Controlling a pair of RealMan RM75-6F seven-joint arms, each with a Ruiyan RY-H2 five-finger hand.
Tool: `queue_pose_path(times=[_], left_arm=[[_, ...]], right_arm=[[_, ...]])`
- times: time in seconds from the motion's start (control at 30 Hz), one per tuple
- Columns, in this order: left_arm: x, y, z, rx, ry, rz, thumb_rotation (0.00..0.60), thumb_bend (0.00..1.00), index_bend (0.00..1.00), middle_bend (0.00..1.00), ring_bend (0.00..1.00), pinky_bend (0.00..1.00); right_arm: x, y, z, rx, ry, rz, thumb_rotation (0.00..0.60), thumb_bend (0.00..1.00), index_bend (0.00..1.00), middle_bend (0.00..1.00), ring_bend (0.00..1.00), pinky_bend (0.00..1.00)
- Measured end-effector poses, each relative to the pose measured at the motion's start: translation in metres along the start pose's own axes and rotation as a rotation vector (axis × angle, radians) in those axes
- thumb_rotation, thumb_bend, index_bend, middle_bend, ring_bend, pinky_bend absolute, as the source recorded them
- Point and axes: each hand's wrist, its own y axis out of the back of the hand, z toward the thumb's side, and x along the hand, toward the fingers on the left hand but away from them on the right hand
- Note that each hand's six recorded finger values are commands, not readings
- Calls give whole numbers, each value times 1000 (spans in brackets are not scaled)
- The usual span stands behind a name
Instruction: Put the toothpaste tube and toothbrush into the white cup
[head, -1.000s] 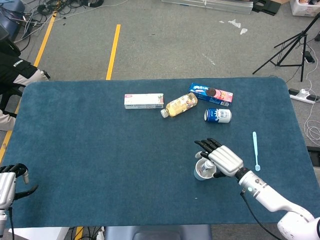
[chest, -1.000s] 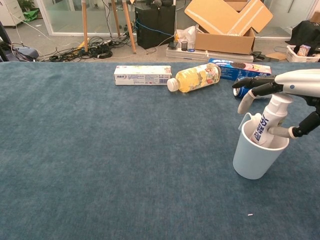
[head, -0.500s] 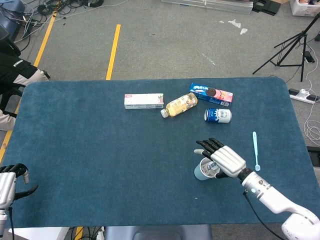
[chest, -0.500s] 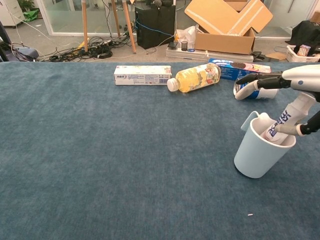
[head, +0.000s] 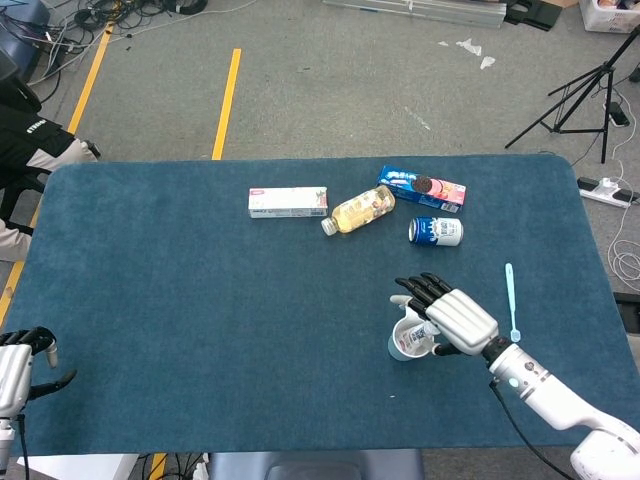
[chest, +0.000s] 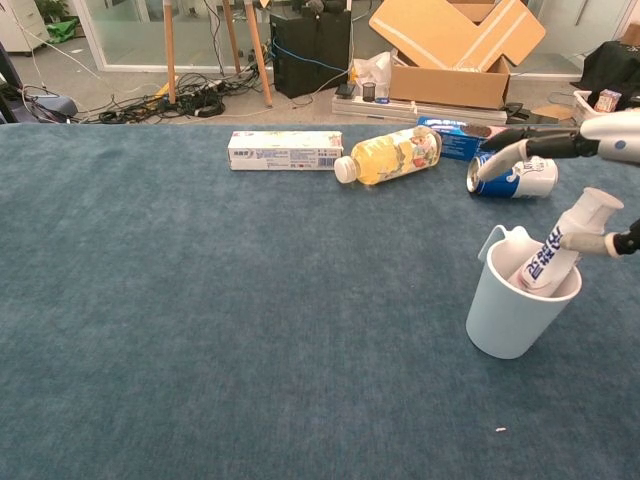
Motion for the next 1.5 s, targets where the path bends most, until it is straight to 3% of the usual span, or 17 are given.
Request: queue_pose_path(times=[0.3, 0.43, 0.6, 0.67, 0.83, 1.13, 1.37, 1.5], left_arm=[[0, -1, 1, 8, 0, -2, 600, 0, 699, 439, 387, 349], [0, -1, 1, 7, 0, 2, 600, 0, 699, 440, 387, 349], [-1, -1, 2, 10, -5, 3, 600, 0, 699, 440, 386, 349], [-1, -1, 3, 12, -6, 3, 600, 0, 699, 439, 387, 349], [-1, -2, 4, 14, -9, 2, 600, 0, 699, 439, 386, 349], [-1, -2, 3, 12, -6, 1, 600, 0, 699, 439, 387, 349], [-1, -2, 3, 11, -7, -1, 600, 0, 699, 440, 387, 349], [0, -2, 3, 12, -7, -3, 600, 0, 699, 440, 387, 349]], right_arm=[[27, 51, 6, 36, 9, -140, 600, 272, 144, 0, 0, 75], [44, 69, 4, 81, -23, -212, 600, 268, 121, 60, 24, 316], [71, 83, -12, 155, -153, -291, 600, 271, 120, 370, 351, 624], [81, 83, -23, 167, -225, -292, 600, 271, 120, 445, 482, 700], [100, 77, -49, 147, -374, -269, 600, 272, 120, 600, 666, 840], [117, 53, -90, -42, -594, -208, 600, 273, 114, 697, 762, 914], [123, 21, -115, -331, -726, -114, 600, 286, 64, 701, 765, 917], [124, 10, -121, -469, -764, -93, 600, 294, 24, 701, 765, 917]])
